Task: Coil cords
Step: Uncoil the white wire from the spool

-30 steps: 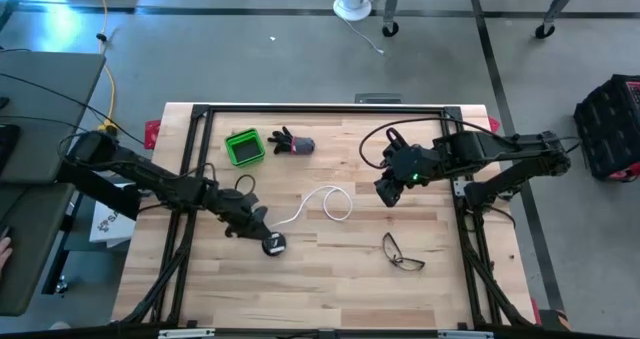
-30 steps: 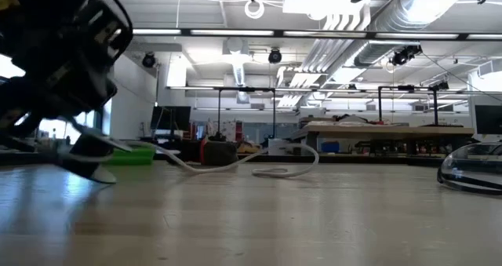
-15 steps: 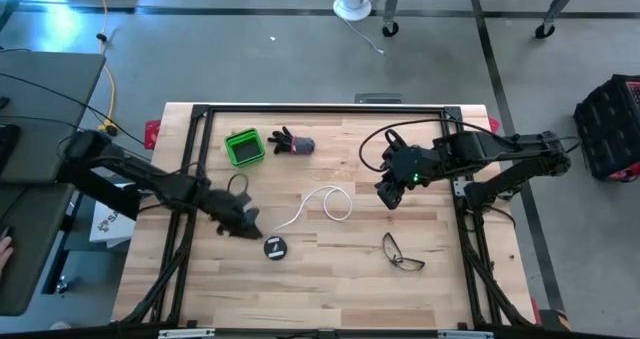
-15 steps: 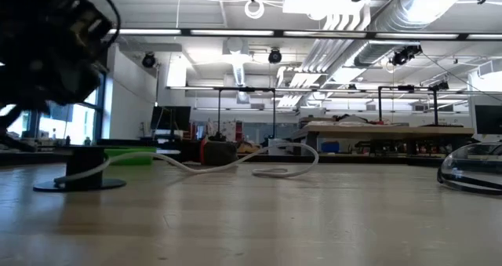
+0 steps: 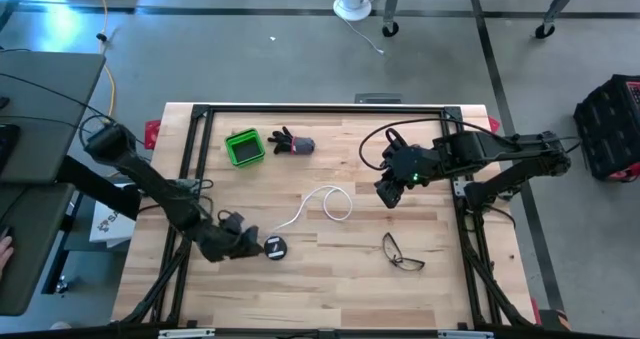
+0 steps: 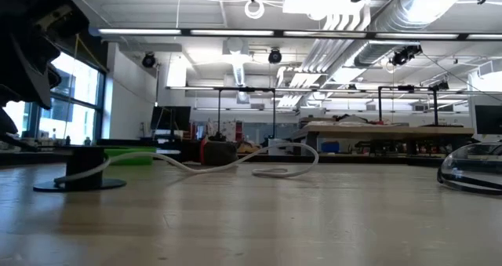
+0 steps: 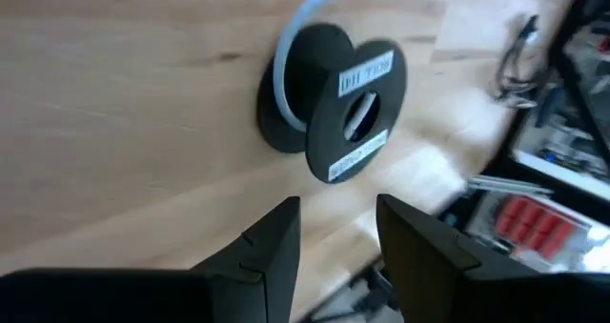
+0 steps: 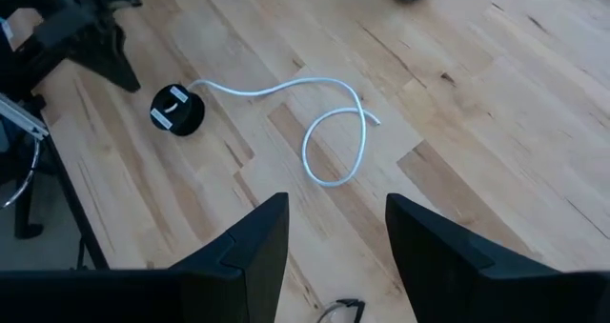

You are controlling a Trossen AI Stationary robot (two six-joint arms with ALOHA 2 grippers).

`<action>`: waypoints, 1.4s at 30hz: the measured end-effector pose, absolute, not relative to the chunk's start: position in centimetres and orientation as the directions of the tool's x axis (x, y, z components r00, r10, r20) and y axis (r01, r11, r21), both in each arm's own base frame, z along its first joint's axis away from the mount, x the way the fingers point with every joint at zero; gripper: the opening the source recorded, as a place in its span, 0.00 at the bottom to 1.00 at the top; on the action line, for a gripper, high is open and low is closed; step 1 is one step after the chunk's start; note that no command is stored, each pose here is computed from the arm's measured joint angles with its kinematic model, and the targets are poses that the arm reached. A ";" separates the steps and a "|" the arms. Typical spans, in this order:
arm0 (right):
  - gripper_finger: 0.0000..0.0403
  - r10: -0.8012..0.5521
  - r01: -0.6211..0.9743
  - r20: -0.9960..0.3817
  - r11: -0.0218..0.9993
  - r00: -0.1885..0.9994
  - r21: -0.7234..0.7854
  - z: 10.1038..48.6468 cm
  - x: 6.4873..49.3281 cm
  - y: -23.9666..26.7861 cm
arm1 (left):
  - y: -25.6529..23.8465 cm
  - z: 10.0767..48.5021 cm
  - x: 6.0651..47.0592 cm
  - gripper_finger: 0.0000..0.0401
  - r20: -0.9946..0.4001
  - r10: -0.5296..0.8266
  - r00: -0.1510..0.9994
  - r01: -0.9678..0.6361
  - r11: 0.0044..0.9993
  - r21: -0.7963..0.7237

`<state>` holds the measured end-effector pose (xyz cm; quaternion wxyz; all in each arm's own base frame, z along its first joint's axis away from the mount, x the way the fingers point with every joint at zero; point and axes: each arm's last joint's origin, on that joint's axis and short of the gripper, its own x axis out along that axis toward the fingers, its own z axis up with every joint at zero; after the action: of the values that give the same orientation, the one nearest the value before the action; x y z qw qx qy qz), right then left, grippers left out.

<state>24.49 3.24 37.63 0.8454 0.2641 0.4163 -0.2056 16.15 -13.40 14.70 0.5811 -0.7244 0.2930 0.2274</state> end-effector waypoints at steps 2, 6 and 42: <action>0.43 -0.128 0.569 -0.812 0.774 0.569 0.277 37.6 24.5 3.2 | -13.8 14.4 17.0 0.33 -0.691 -0.137 0.710 -0.704 -0.145 -0.695; 0.43 -0.118 0.564 -0.813 0.776 0.570 0.283 37.6 24.5 3.3 | -13.5 13.9 17.9 0.33 -0.707 -0.094 0.701 -0.712 -0.162 -0.684; 0.43 -0.109 0.549 -0.812 0.787 0.574 0.282 37.7 24.5 3.3 | -12.9 13.1 19.7 0.24 -0.670 -0.022 0.742 -0.659 -0.207 -0.723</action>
<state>24.54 3.29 37.67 0.8474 0.2625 0.4186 -0.1943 19.70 -12.94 13.12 0.5844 -0.7275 0.2342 0.2727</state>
